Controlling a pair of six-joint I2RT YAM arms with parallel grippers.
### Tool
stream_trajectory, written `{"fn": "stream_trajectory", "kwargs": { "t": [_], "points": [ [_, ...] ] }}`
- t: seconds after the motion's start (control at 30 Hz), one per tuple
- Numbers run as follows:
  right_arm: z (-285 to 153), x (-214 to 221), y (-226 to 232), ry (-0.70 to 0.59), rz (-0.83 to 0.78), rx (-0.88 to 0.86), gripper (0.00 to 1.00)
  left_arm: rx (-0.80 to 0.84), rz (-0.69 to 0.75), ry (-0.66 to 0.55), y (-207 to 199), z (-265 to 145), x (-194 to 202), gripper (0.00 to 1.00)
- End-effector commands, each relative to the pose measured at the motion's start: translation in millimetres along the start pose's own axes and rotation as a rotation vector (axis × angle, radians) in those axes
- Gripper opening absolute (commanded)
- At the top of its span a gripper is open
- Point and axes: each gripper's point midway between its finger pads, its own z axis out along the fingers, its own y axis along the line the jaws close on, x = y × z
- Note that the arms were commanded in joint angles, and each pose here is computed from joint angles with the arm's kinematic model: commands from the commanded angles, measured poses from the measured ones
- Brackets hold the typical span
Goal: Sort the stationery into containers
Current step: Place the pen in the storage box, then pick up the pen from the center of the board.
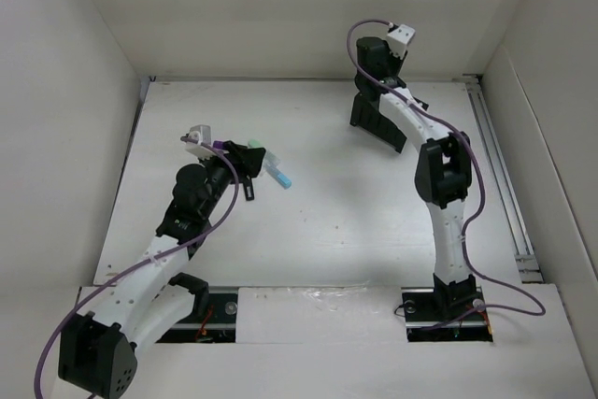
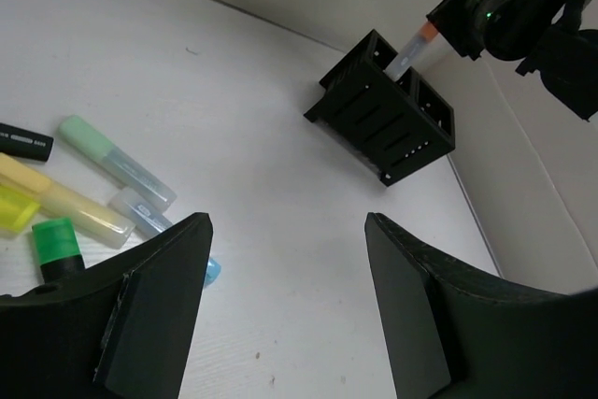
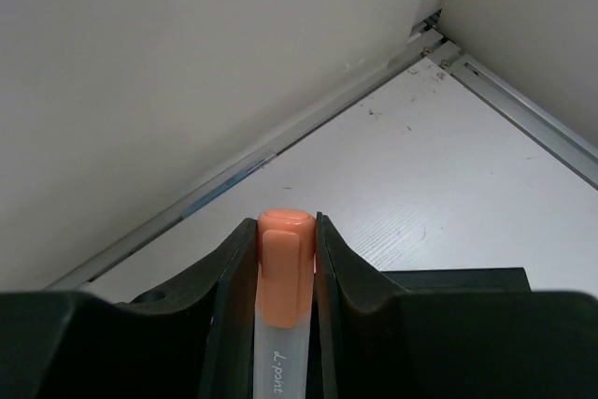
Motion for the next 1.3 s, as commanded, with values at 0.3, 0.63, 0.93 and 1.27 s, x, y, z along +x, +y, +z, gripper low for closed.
{"fn": "stream_trajectory", "kwargs": {
  "t": [0.3, 0.63, 0.93, 1.27],
  "points": [
    [-31.0, -25.0, 5.2, -0.071, 0.06, -0.006, 0.63, 0.009, 0.009, 0.022, -0.4, 0.5, 4.8, 0.65],
    [-149.1, -28.8, 59.2, 0.057, 0.058, -0.498, 0.23, -0.018, -0.009, 0.009, 3.0, -2.4, 1.9, 0.6],
    [-305.4, 99.7, 144.2, 0.491, -0.074, -1.143, 0.02, -0.104, -0.039, -0.127, 15.6, -22.1, -23.8, 0.5],
    [-306.4, 171.0, 196.5, 0.611, -0.255, -1.141, 0.66, -0.086, -0.06, -0.164, 13.6, -32.4, -27.8, 0.51]
  ]
}}
